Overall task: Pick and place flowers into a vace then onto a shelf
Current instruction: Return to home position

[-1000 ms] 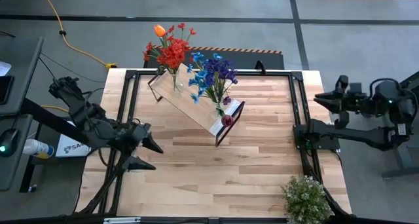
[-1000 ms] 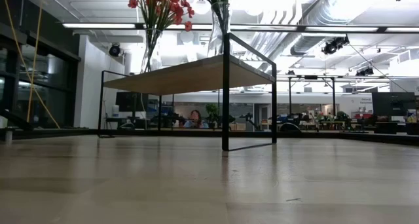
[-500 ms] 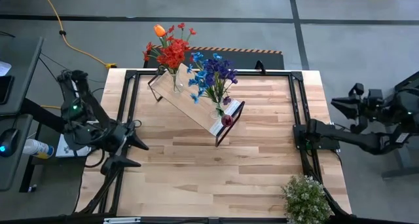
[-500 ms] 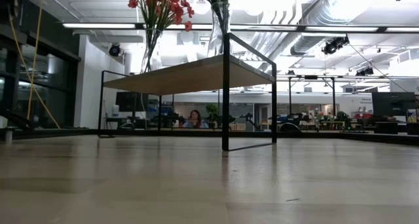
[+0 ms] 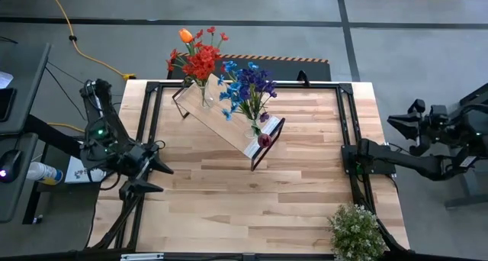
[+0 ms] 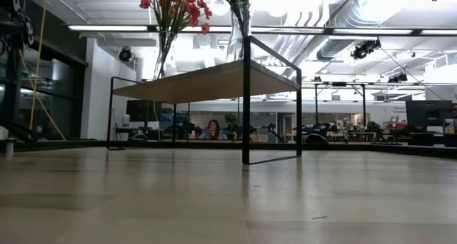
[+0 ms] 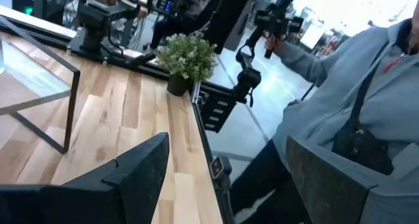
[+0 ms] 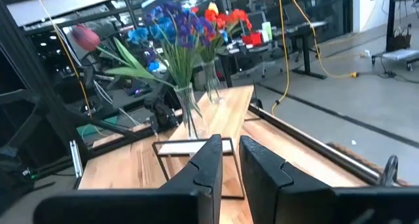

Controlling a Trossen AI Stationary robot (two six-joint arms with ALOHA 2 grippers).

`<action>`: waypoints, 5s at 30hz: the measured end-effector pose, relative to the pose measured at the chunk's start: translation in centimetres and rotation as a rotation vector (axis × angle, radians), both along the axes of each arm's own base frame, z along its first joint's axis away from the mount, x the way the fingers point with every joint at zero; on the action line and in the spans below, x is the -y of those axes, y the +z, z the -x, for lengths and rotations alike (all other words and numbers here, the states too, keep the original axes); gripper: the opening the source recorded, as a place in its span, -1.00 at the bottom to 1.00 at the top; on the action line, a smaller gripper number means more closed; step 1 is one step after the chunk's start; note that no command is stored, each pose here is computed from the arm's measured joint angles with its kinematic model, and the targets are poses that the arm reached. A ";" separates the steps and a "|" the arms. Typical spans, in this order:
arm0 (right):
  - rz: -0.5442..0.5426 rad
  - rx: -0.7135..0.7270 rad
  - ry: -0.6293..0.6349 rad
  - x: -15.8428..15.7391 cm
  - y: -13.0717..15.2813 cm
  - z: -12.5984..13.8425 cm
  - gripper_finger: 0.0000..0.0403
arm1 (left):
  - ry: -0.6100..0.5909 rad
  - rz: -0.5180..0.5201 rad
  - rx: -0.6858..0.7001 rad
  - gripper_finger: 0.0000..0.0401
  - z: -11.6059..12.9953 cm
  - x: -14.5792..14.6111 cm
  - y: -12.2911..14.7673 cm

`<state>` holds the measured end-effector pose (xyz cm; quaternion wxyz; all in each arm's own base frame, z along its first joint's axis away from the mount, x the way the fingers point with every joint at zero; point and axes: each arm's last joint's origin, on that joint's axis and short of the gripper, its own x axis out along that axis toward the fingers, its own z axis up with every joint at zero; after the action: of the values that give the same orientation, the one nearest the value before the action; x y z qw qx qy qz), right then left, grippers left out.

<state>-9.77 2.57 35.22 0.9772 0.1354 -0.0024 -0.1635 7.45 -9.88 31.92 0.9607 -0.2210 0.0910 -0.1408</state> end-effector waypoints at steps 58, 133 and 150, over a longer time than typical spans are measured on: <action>0.014 -0.015 0.187 2.1 -2.1 -5.2 -0.77 | -0.150 -0.068 0.331 0.68 -1.6 -5.7 -10.4; 0.016 0.144 0.308 3.4 -16.2 -19.0 -0.73 | -0.071 -0.346 0.177 0.68 -1.2 -6.3 -14.4; 0.067 0.128 0.287 3.4 -16.2 -19.0 -0.73 | -0.009 -0.369 0.148 0.68 -1.6 -6.3 -14.9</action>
<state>9.25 -0.86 19.00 0.9923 0.1120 -0.0509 -0.0131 9.03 -3.55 16.98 0.9884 -0.0300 0.0452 -0.1420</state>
